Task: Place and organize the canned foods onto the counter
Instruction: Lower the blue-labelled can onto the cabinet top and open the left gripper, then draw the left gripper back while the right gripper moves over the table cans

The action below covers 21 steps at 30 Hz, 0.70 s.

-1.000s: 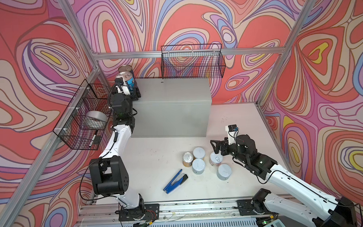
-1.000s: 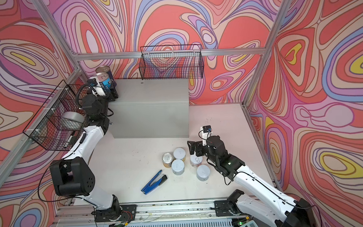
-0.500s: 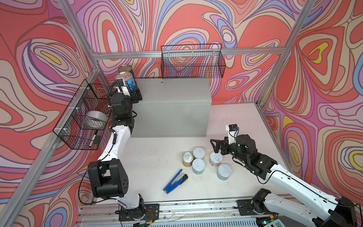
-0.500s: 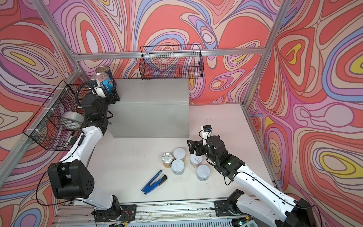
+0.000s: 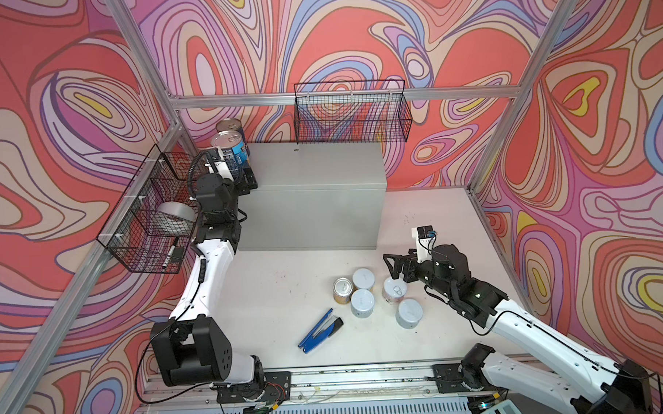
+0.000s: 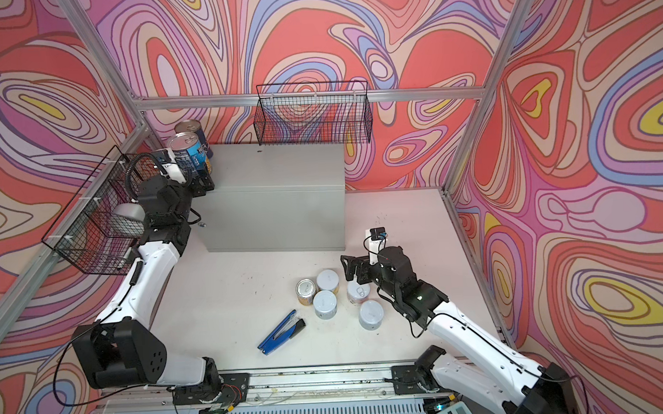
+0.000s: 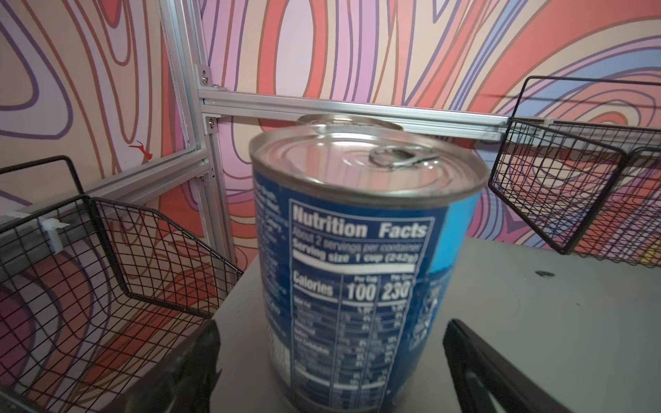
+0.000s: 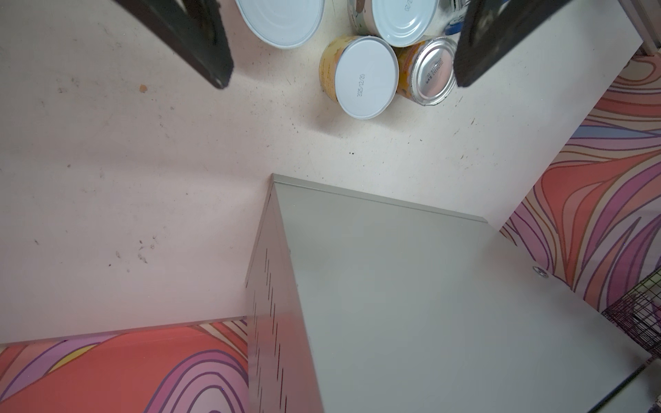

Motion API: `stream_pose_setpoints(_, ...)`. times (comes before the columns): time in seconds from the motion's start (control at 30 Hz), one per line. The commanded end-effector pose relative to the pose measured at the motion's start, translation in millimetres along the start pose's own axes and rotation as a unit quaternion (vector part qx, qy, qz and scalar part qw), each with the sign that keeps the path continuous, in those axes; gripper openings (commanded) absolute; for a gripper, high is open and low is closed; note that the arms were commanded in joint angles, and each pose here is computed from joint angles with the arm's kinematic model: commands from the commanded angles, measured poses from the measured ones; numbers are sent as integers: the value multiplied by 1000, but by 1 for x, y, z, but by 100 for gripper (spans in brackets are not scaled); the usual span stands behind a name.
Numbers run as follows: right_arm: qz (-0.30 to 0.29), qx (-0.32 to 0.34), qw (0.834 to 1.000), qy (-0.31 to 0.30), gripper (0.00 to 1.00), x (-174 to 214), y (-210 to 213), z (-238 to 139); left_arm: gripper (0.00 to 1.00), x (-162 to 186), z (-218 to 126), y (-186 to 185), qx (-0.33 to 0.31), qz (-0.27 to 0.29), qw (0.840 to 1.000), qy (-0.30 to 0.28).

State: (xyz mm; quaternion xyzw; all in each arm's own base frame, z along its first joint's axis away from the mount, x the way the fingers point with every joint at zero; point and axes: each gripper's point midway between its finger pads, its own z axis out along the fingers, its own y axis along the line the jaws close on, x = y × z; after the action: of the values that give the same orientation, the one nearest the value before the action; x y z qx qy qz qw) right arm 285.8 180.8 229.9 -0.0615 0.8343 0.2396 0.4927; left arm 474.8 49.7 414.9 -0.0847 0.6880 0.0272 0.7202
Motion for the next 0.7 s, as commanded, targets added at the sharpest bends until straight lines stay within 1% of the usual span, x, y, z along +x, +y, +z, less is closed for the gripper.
stream_pose_setpoints(0.0, -1, -11, 1000, -11, 98, -14, 8, -9, 100, -6, -14, 5, -13, -7, 1000, 4)
stream_pose_setpoints(0.17, 18, -8, 1000, -5, 98, -8, 6, -8, 100, -3, -29, 5, -10, -13, 1000, 21)
stream_pose_setpoints(0.33, 21, -7, 1000, -1, 98, -1, 3, -5, 100, 4, -53, 2, 2, 1, 999, 52)
stream_pose_setpoints(0.4, 20, -12, 1000, 2, 99, 0, 5, -5, 100, 2, -66, 3, 4, 7, 999, 52)
stream_pose_setpoints(0.57, 8, -17, 1000, 8, 98, 2, 7, -6, 100, -2, -95, 12, -15, 10, 999, 46)
stream_pose_setpoints(0.67, 1, -18, 1000, 10, 98, 2, 7, -5, 100, -3, -111, 8, -2, 12, 999, 46)
